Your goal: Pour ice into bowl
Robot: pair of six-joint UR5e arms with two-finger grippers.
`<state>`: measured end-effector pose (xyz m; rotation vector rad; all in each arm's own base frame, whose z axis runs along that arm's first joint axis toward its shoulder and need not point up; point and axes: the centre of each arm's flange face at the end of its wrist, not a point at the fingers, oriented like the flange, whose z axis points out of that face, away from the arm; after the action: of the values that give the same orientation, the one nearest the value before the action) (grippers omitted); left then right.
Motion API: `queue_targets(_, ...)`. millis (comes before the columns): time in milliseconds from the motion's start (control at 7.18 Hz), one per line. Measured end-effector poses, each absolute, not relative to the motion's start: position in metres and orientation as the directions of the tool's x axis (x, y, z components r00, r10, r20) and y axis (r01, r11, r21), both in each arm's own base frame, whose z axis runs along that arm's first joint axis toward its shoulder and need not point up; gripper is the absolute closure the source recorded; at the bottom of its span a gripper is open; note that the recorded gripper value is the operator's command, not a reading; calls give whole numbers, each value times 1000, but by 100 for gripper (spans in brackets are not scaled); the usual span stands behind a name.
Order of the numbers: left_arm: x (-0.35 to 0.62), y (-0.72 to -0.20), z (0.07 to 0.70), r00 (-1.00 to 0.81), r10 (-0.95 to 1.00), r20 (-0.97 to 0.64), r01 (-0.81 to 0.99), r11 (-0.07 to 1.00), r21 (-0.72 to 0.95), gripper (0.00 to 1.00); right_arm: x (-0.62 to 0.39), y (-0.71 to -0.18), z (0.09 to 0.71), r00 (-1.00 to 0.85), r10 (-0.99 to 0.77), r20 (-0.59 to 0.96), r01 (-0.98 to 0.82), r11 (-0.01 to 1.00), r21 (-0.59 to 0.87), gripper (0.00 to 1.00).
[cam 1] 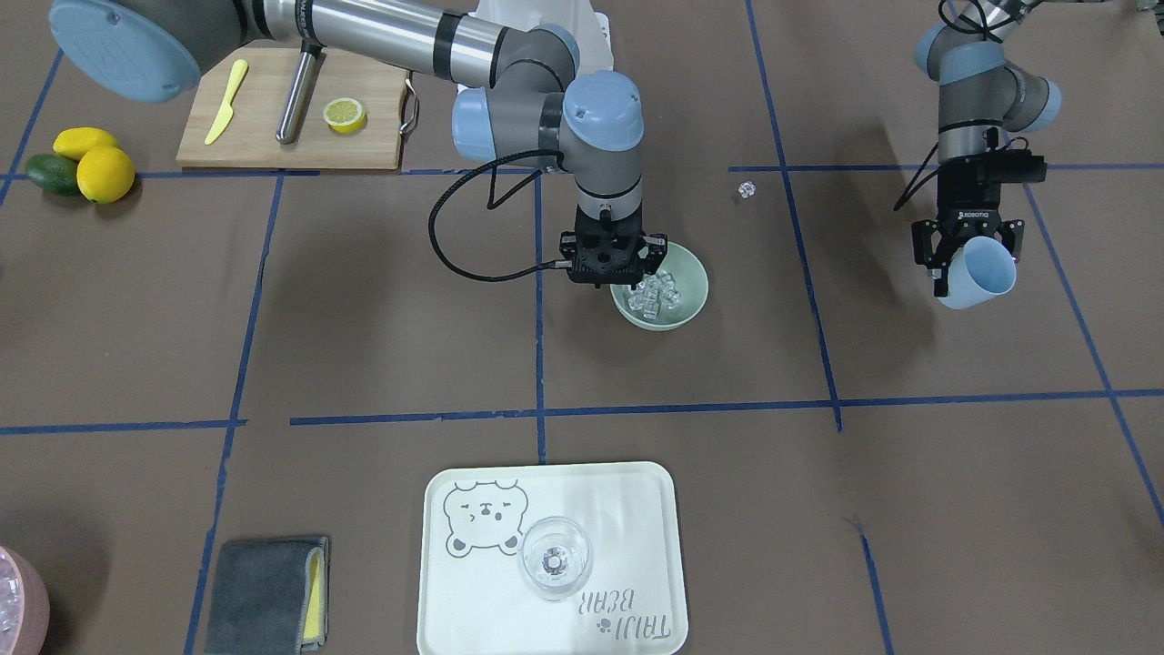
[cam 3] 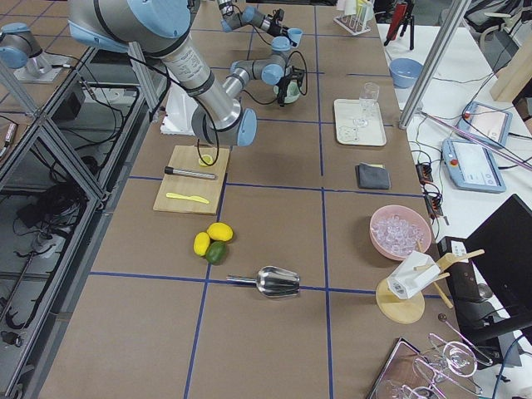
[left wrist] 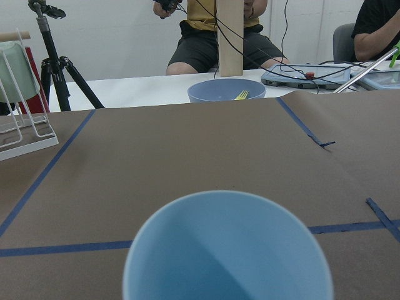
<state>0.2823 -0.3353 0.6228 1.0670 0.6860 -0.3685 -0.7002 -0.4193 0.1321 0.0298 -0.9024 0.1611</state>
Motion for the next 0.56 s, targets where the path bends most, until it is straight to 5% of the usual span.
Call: queue_targets(557, 282, -334, 634, 752, 40, -658, 571, 457, 682, 100, -692, -420, 119, 591, 93, 801, -139, 990, -13, 100)
